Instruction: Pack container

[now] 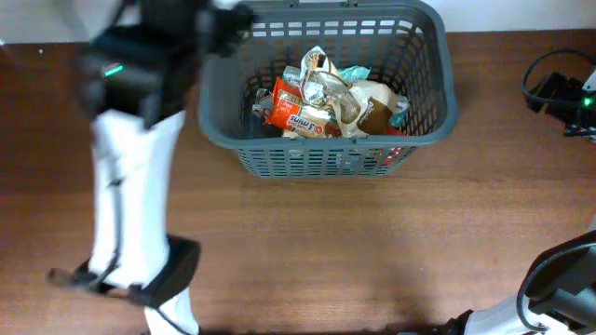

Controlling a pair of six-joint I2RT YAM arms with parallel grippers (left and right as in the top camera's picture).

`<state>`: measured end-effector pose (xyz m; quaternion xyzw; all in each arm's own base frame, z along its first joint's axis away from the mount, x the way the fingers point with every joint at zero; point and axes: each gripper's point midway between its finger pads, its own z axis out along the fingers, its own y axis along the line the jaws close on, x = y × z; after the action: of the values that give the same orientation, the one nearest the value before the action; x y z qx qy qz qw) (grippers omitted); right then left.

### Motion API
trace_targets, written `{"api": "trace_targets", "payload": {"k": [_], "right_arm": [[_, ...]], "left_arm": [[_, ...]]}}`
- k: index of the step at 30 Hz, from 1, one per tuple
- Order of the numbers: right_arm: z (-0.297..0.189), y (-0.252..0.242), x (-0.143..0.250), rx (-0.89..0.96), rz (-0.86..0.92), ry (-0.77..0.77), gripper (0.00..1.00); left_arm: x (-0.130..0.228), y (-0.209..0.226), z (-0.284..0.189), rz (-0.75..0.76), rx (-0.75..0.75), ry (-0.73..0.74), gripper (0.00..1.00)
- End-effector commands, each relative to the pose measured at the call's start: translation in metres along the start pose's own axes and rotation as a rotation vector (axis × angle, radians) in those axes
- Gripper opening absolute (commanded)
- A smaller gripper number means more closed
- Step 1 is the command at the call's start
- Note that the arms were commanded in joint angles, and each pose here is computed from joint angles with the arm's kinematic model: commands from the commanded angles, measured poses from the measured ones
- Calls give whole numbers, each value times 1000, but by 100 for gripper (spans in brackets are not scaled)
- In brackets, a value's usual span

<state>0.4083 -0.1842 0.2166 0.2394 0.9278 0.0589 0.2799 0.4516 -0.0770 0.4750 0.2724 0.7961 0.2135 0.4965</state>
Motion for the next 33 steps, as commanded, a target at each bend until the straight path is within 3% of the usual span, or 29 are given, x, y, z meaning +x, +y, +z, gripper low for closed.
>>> {"api": "trace_targets", "payload": {"k": [1, 4, 8, 15, 20, 24, 33], "right_arm": [[-4, 3, -1, -7, 2, -12, 99], [-4, 3, -1, -7, 2, -12, 99], [-4, 3, -1, -7, 2, -12, 99], [-2, 4, 0, -8, 1, -6, 99], [-11, 33, 1, -37, -58, -24, 99], [-49, 72, -1, -84, -137, -107, 99], [-202, 158, 27, -249, -337, -420, 99]], "left_arm": [[52, 70, -24, -210, -183, 116, 99], [106, 111, -31, -309, -267, 238, 99], [146, 136, -37, -348, -324, 336, 99], [167, 139, -42, -357, -325, 401, 99], [168, 139, -42, -356, -323, 405, 99], [168, 139, -42, -356, -323, 405, 99], [168, 139, -42, -356, -323, 405, 99]]}}
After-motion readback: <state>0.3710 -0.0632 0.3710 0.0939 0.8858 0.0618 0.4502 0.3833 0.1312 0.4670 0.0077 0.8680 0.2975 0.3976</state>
